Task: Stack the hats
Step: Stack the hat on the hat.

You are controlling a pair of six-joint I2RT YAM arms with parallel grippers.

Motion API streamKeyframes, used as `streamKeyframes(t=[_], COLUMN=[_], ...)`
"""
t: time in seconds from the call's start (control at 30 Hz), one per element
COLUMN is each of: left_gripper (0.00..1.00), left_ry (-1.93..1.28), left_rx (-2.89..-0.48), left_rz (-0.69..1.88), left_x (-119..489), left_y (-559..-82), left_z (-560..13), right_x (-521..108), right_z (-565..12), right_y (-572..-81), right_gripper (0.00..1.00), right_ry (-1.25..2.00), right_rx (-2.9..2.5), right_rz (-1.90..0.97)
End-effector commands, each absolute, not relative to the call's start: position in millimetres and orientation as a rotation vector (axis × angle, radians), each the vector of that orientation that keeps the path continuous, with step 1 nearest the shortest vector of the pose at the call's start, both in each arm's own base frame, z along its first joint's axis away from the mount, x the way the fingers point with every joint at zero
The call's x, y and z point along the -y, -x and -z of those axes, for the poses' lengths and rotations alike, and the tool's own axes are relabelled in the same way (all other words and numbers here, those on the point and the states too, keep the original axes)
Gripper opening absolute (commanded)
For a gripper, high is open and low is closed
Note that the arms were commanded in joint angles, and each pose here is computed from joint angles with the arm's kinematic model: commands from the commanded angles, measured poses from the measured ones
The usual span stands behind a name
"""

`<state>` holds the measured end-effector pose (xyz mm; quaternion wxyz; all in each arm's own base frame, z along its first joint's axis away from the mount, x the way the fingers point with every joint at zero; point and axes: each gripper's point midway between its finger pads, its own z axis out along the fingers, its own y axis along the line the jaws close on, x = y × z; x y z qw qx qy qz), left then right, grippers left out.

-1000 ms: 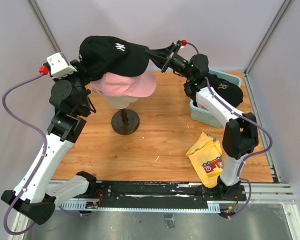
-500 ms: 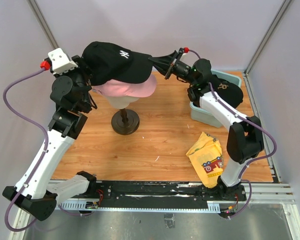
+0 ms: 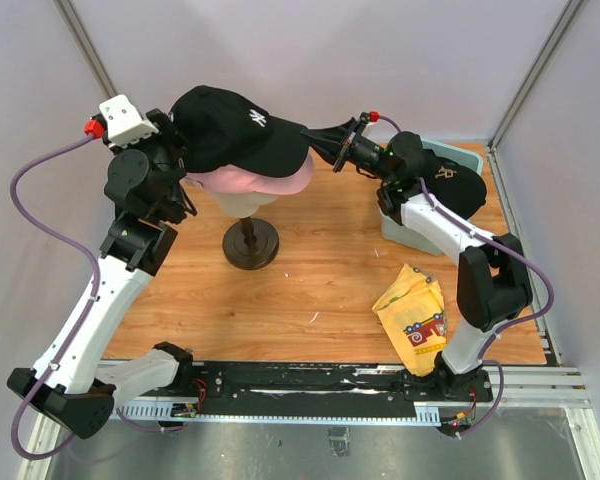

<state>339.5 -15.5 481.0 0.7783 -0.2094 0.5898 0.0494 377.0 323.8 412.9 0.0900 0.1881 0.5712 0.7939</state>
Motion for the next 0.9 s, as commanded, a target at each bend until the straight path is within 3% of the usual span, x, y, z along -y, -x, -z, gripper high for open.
streamKeyframes(t=[0.0, 0.17, 0.33, 0.63, 0.87], left_gripper=[0.57, 0.65, 0.69, 0.64, 0.62], left_ry=[0.550, 0.705, 0.768, 0.677, 0.713], left_rx=[-1.229, -1.239, -1.325, -1.448, -1.527], left_rz=[-0.134, -0.173, -0.042, 0.290, 0.397], left_x=[0, -27, -41, -11, -14], left_y=[-332, -332, -355, -374, -375], left_z=[-493, -487, -478, -460, -422], right_x=[-309, -309, -310, -312, -315], right_z=[-435, -434, -435, -428, -419], right_y=[-363, -364, -364, -369, -372], right_gripper=[0.01, 0.01, 0.01, 0.01, 0.01], right_ry=[-0.442, -0.434, -0.413, -0.406, -0.405], right_rx=[-1.630, -1.632, -1.635, -1.657, -1.688], right_rz=[-2.382, -2.378, -2.374, -2.361, -2.351])
